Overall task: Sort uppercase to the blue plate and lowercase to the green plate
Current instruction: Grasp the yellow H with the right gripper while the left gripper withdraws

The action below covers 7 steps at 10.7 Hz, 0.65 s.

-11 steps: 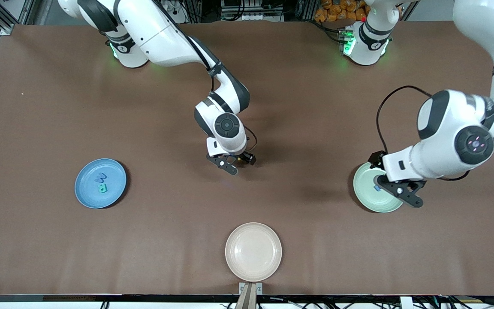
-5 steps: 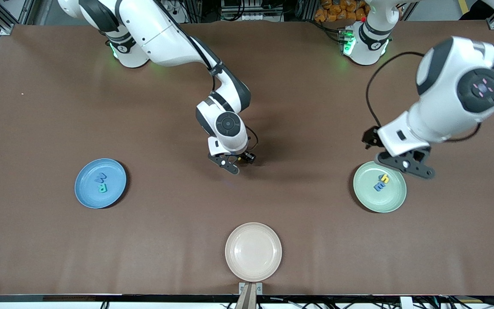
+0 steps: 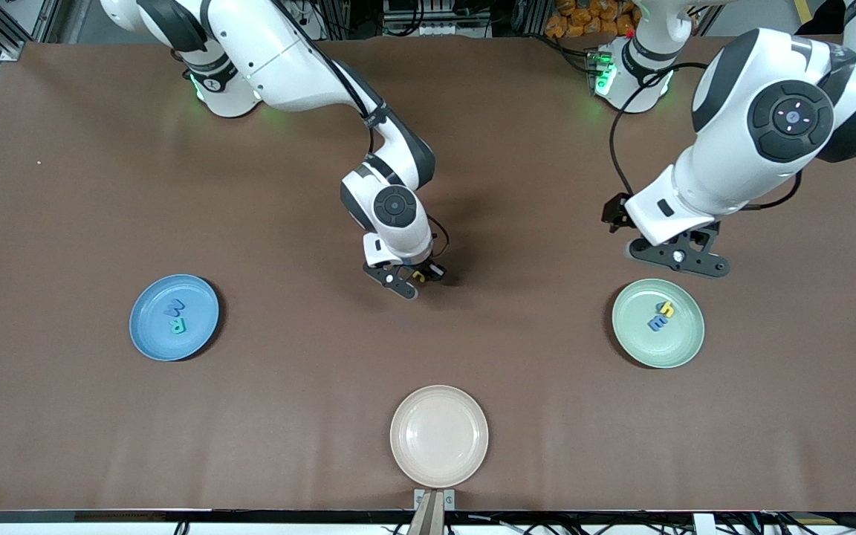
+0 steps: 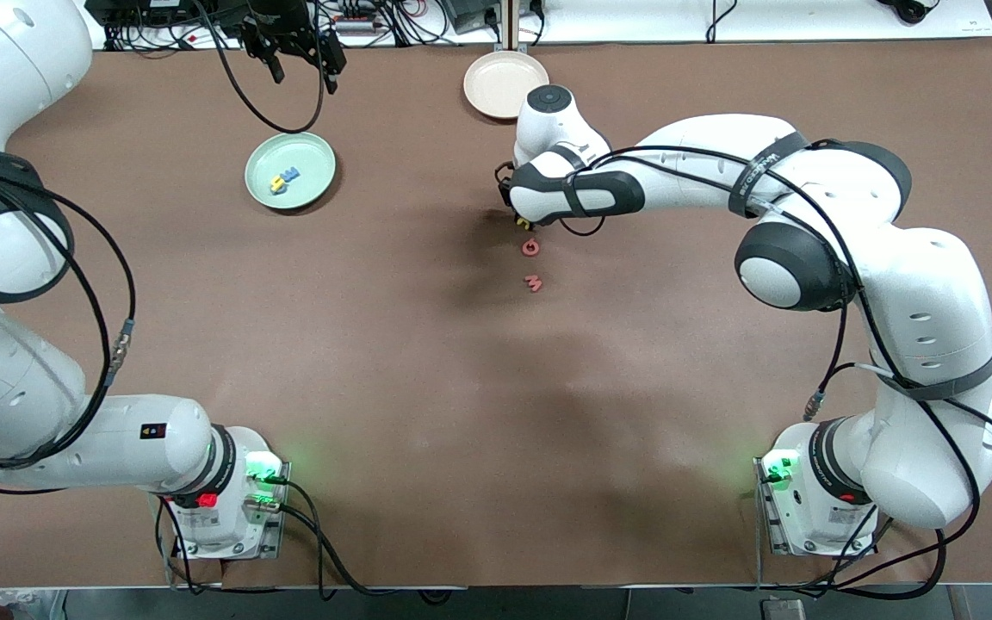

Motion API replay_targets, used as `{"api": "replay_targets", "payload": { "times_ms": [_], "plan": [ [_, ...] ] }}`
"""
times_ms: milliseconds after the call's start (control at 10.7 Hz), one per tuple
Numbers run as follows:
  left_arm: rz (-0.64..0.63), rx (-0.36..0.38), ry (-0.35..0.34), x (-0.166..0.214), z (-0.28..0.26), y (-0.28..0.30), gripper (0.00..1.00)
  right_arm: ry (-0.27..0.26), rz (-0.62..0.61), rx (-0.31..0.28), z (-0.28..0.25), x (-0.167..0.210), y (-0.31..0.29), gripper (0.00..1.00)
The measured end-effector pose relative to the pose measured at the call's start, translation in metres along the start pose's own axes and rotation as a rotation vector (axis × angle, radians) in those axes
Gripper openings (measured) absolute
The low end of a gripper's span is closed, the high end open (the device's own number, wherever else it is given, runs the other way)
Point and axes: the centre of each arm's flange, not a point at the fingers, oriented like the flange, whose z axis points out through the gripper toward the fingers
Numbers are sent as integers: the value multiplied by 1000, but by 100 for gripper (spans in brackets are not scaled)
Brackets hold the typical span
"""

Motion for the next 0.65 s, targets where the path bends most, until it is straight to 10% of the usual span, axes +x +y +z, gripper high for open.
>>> {"api": "replay_targets", "payload": {
  "times_ms": [654],
  "plan": [
    [70,-37,-19,-12,6,51,100,-32,-123,-88,-42,120,46,33]
  ]
}}
